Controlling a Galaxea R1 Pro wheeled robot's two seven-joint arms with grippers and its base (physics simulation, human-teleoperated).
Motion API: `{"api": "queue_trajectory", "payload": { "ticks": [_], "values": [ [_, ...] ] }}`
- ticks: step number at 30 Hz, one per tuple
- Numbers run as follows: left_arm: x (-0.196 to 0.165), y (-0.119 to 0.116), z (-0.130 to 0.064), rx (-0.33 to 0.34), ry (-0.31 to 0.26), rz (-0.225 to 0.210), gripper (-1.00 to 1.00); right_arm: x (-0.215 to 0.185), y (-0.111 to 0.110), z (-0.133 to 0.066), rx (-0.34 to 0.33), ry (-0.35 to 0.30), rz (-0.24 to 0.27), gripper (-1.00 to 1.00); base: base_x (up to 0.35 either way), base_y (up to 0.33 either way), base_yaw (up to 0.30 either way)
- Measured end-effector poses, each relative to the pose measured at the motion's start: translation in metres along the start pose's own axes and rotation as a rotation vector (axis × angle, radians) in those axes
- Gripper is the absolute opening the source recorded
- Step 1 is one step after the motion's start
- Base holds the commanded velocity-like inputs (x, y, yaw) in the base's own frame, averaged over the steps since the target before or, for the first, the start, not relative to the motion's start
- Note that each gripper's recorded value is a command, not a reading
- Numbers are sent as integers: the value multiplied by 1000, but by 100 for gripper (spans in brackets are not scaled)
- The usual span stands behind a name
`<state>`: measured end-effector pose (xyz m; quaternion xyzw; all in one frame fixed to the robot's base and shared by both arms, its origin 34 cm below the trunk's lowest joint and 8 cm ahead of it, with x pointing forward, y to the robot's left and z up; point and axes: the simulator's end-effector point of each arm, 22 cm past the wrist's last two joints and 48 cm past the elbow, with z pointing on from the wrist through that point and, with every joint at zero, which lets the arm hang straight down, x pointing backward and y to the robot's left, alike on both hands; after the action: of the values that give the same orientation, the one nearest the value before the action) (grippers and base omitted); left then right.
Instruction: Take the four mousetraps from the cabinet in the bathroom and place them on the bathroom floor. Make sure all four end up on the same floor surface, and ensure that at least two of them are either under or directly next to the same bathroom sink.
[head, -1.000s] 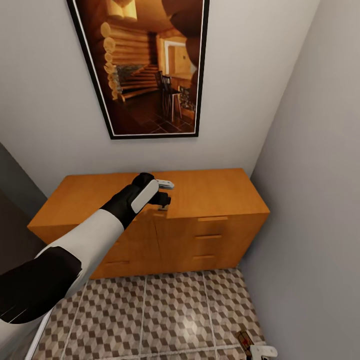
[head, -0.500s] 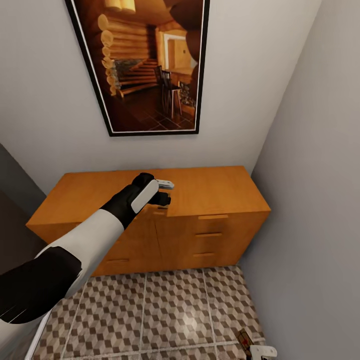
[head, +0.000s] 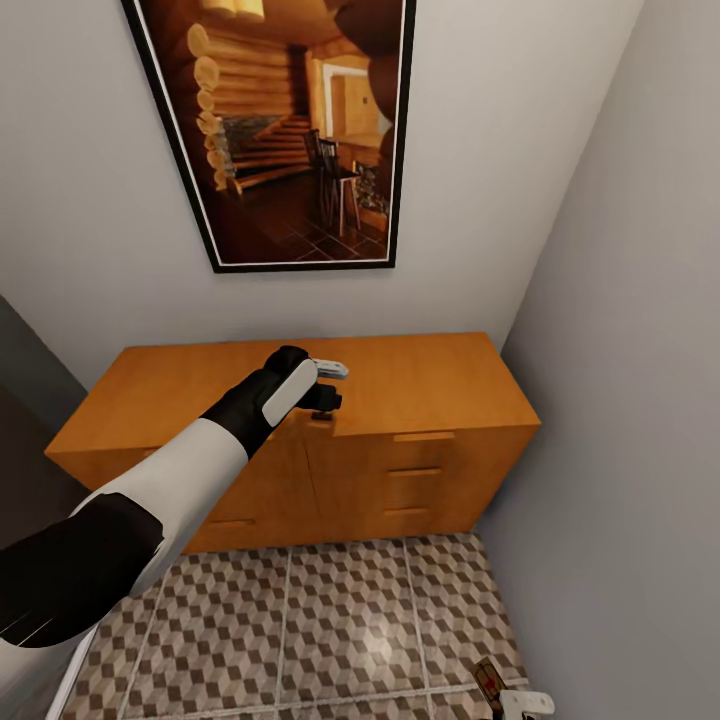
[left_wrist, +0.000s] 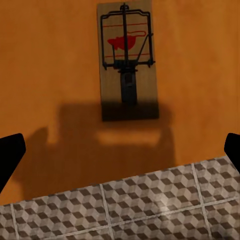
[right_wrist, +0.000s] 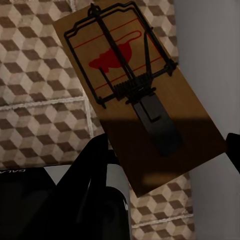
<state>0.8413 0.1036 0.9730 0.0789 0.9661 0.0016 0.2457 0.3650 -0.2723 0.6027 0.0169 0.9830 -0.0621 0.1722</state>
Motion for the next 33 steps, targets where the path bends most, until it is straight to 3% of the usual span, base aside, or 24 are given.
{"api": "queue_trajectory", "payload": {
  "ticks": [33],
  "values": [
    [7, 0, 4, 11, 22, -10, 100, 0, 0, 0, 0, 0, 0, -100, 34, 0, 0]
  ]
}}
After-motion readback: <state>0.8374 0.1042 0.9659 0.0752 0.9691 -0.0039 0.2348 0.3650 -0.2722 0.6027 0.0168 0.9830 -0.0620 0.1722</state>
